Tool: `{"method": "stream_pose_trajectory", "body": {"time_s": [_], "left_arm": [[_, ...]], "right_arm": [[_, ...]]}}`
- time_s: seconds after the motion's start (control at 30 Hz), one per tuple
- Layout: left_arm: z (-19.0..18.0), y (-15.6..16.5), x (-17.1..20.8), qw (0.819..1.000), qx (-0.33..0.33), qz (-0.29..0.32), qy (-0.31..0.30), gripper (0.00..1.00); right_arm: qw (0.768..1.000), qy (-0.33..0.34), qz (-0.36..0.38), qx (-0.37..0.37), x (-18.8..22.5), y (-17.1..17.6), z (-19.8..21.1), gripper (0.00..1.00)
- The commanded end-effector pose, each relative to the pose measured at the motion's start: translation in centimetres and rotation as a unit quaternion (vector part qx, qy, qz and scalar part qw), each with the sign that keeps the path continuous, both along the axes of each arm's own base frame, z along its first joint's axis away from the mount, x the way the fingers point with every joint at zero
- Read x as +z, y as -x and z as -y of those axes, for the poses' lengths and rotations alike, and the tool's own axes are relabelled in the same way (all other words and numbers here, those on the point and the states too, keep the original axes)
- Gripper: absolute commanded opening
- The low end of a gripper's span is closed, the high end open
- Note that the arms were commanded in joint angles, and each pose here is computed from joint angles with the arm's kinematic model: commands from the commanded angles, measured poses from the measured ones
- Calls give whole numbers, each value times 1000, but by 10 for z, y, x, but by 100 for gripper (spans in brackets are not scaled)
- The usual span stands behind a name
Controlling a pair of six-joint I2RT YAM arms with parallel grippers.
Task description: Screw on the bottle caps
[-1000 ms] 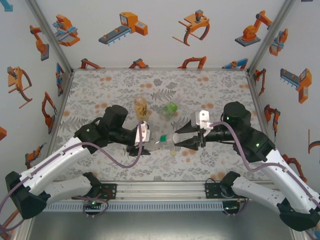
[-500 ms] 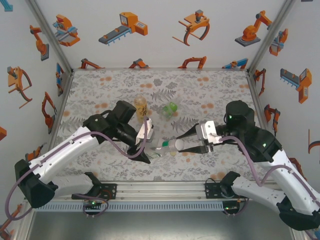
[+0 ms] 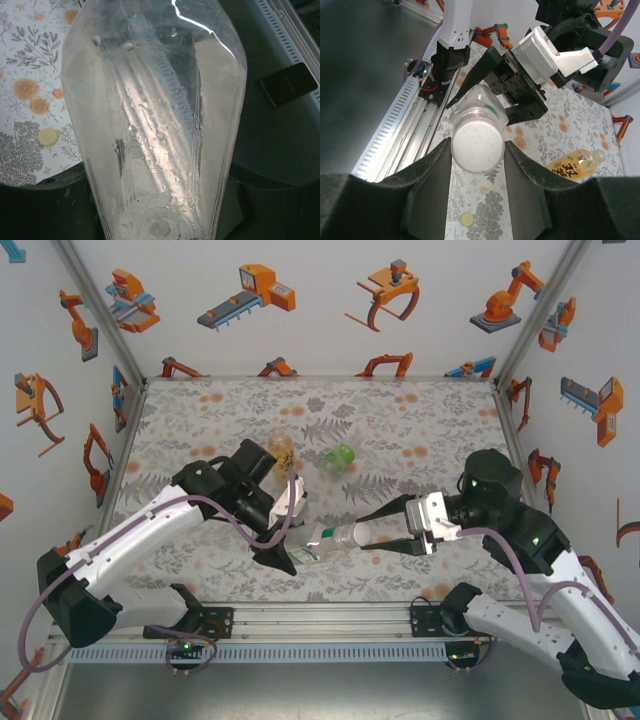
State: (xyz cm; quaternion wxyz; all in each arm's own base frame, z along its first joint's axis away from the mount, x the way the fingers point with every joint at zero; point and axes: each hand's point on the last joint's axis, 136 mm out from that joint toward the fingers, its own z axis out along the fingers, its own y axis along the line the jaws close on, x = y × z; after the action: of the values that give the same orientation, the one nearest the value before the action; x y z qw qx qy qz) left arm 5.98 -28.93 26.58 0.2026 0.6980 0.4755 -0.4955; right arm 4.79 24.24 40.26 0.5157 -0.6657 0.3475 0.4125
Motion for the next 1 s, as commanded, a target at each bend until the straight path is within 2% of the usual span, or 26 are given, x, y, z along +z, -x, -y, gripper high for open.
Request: {"method": "stream_pose_trajectory", "body": {"time_s": [0.0,0.17,0.33,0.67,0.97], "left_arm": [[0,2,16,999,-2,27,44,0],[0,-6,18,995,31,67,68,0],[0,-7,18,995,35,69,66,0],[0,-8,21,994,38,74,75,0],[-1,-8,22,993,40,75,79,0]], "right_arm": [[1000,-24,-1,-12,6,-5,-2,0],[998,-53,-19,-13,9,-9,-7,0],[997,-68,-34,7,15,-8,-11,0],[997,-54,-52,33,7,-3,-15,0],[997,-39,-58,23,-3,-5,-16,0]]}}
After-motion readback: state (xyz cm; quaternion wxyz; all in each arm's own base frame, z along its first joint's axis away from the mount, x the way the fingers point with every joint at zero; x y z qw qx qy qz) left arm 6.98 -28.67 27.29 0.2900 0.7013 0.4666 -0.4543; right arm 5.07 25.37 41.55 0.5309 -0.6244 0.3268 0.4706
